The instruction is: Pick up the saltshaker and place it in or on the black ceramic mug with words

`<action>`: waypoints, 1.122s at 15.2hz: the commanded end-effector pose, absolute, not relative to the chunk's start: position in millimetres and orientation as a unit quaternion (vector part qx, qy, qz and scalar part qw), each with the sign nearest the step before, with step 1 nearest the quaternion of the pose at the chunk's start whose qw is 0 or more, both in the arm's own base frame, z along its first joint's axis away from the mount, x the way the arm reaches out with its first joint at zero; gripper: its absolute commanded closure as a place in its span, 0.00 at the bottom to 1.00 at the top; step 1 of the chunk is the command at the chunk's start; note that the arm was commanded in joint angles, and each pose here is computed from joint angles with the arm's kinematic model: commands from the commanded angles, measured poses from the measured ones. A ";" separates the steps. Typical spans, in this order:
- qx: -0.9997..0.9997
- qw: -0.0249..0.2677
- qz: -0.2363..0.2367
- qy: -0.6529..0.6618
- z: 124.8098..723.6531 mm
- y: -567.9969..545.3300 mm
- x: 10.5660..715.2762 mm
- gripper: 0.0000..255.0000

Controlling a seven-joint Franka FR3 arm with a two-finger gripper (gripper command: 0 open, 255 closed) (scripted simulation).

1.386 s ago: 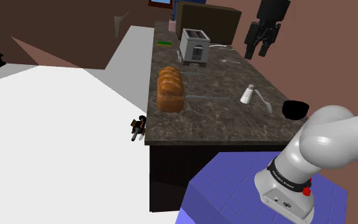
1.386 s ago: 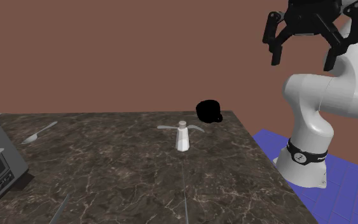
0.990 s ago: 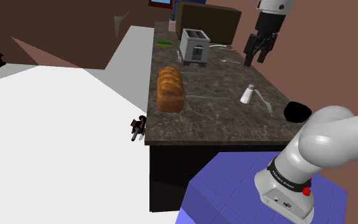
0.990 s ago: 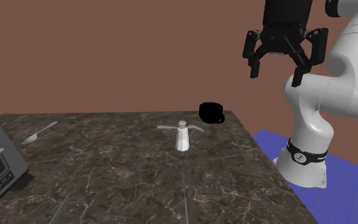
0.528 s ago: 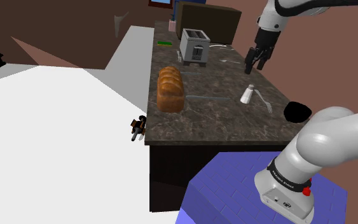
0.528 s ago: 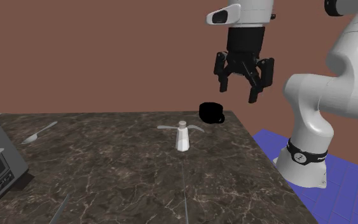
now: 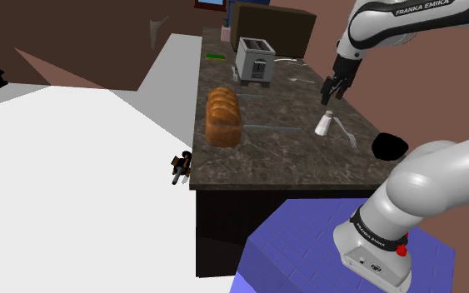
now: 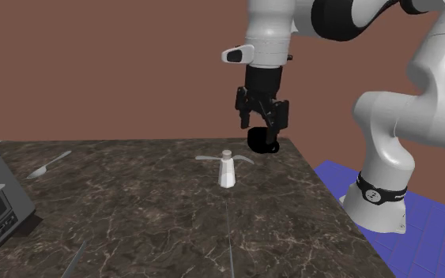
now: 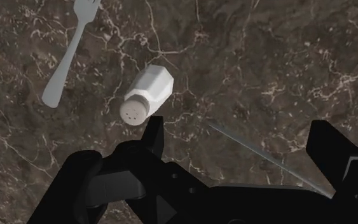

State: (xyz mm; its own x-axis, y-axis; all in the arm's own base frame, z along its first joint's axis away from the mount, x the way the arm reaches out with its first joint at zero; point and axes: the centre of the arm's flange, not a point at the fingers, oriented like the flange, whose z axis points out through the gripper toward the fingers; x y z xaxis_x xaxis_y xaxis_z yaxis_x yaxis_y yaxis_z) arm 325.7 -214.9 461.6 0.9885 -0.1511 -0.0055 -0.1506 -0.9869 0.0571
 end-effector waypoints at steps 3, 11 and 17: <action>0.996 0.039 0.002 -0.079 431.2 -255.1 332.9 0.00; 0.995 0.049 0.009 -0.082 382.5 -298.4 338.8 0.00; 0.995 0.049 0.009 -0.082 363.7 -300.3 339.0 0.00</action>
